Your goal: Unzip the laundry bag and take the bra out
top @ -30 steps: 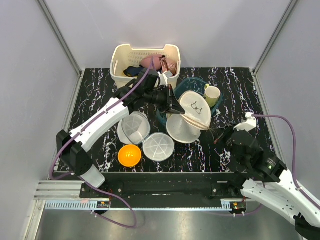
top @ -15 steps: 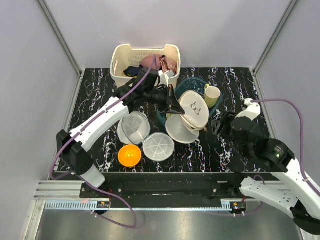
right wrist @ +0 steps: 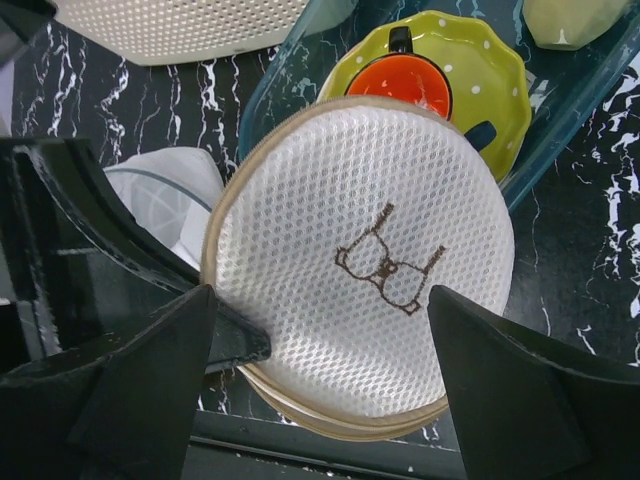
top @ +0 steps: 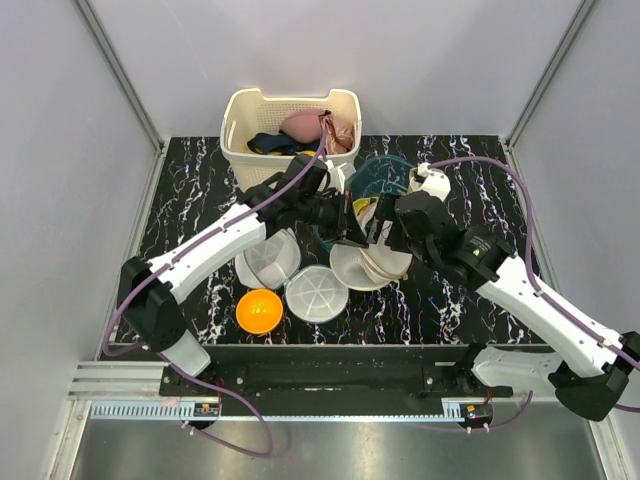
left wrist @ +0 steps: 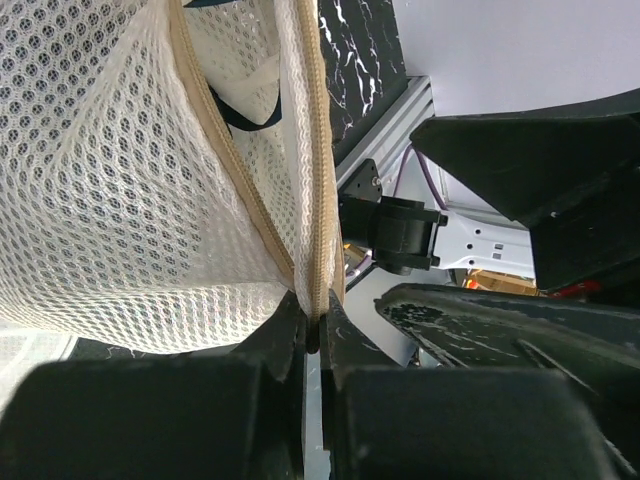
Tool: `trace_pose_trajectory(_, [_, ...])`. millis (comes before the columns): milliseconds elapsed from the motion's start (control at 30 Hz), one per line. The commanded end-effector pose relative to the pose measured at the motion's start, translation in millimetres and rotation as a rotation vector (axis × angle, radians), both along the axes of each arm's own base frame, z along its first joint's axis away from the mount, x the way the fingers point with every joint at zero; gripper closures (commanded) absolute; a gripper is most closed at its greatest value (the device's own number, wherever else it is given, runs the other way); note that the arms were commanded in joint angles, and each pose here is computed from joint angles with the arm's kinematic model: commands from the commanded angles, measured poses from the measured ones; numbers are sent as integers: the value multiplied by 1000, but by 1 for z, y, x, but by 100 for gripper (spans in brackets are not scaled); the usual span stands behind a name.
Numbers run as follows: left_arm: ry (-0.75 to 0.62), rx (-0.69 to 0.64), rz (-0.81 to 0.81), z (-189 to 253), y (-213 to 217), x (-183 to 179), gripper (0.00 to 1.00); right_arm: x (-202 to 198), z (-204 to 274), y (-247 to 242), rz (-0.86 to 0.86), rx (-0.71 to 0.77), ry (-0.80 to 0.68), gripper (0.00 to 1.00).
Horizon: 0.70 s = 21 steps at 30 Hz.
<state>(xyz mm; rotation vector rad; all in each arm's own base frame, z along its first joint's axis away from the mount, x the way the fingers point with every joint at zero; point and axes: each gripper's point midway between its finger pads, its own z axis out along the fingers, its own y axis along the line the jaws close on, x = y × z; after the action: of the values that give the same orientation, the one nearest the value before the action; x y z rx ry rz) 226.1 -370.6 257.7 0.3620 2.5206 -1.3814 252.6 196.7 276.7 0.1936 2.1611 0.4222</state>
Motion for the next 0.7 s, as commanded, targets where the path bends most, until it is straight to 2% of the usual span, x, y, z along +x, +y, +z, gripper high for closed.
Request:
trace_pose_trajectory(0, [-108,-50,-10,20,-1,1,100,18,46,5,-84,132,-100,6])
trace_pose_trajectory(400, [-127,-42,-7,19,-2,2,100,41,18,21,-153,108,-29,10])
trace_pose_trajectory(467, [-130,-41,-8,19,-1,1,100,42,12,19,-162,106,-24,15])
trace_pose_trajectory(600, [-132,-38,-11,18,-1,1,100,43,-1,17,-165,117,-5,35])
trace_pose_trajectory(667, [-138,-42,-13,20,-2,0,100,44,-4,17,-159,123,1,41])
